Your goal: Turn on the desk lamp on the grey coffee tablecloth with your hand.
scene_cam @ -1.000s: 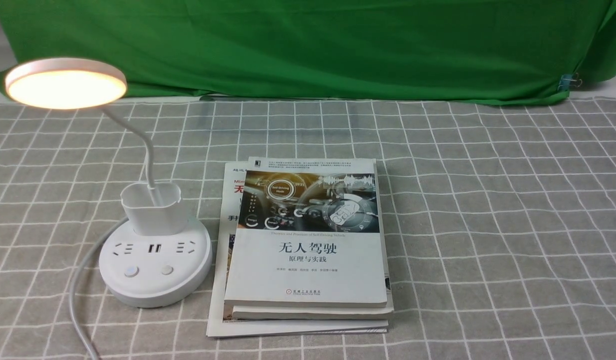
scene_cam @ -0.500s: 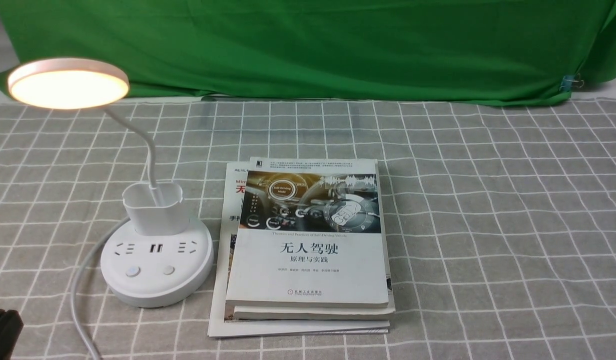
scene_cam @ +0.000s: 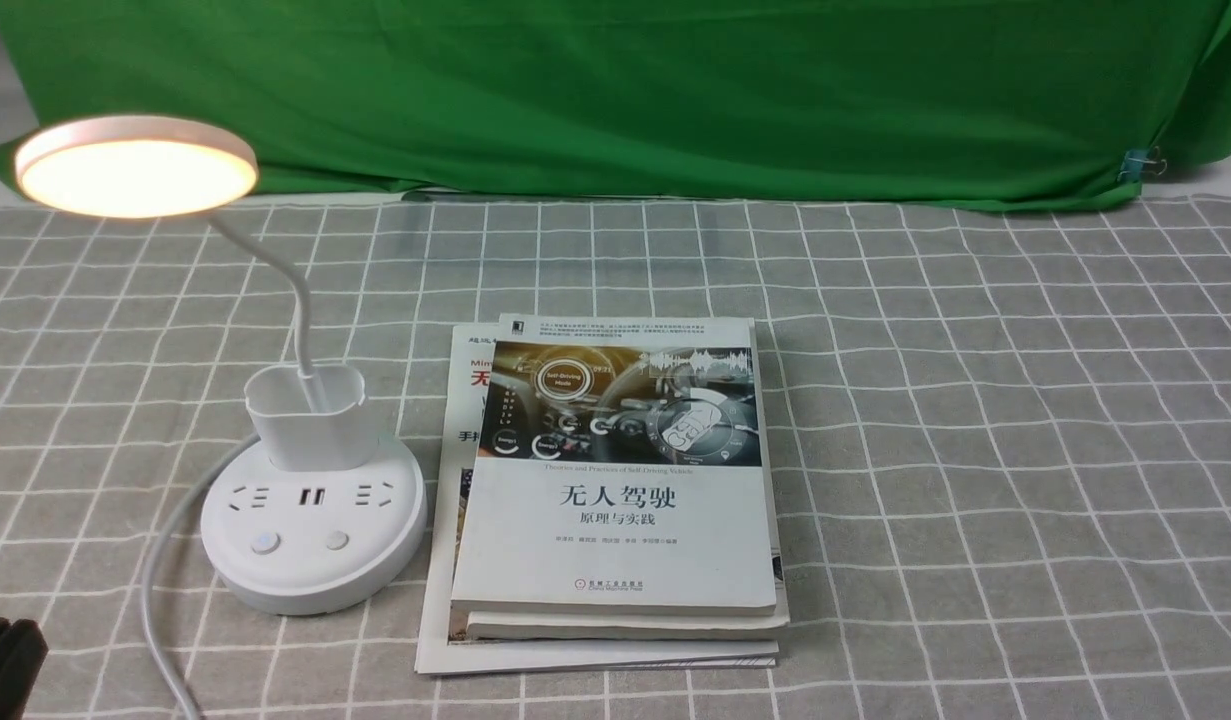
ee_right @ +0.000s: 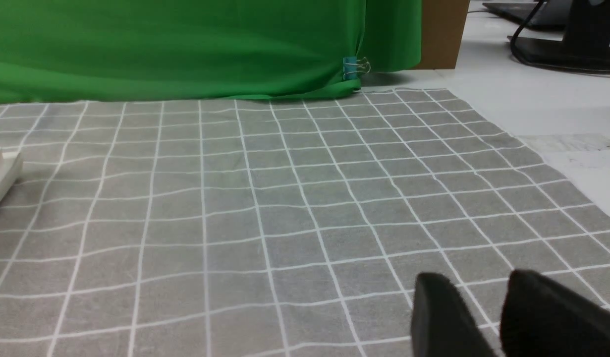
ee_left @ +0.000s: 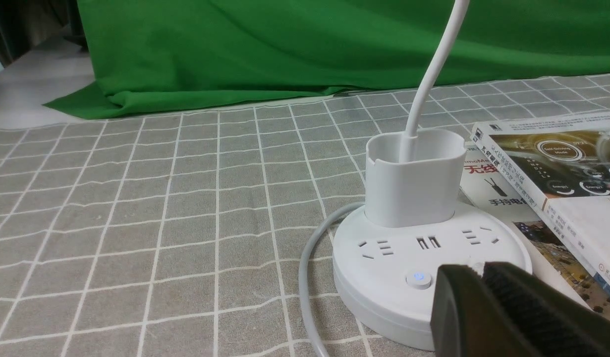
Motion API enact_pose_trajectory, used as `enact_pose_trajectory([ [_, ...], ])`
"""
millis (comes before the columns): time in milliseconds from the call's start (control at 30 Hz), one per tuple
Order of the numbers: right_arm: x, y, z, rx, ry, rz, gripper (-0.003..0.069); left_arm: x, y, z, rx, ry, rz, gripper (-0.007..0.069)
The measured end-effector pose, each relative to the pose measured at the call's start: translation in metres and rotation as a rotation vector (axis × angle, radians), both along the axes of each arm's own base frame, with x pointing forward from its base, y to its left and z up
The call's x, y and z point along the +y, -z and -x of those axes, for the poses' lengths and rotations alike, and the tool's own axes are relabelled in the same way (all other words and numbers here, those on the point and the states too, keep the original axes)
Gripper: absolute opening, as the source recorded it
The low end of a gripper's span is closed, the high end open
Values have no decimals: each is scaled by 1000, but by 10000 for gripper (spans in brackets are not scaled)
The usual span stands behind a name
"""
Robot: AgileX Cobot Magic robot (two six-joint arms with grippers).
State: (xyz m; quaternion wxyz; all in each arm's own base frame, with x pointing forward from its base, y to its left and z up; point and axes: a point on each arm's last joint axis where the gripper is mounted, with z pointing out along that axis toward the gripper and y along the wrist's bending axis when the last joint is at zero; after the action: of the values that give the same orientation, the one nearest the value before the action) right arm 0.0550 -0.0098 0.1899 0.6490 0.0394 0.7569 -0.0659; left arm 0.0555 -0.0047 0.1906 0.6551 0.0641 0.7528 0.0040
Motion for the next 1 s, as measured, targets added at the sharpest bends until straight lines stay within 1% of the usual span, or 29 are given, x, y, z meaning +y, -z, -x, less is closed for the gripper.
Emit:
enact_pose_trajectory([
  [1000,0,0,0,0,0,0,245,0,0,0,0,0,2,68],
])
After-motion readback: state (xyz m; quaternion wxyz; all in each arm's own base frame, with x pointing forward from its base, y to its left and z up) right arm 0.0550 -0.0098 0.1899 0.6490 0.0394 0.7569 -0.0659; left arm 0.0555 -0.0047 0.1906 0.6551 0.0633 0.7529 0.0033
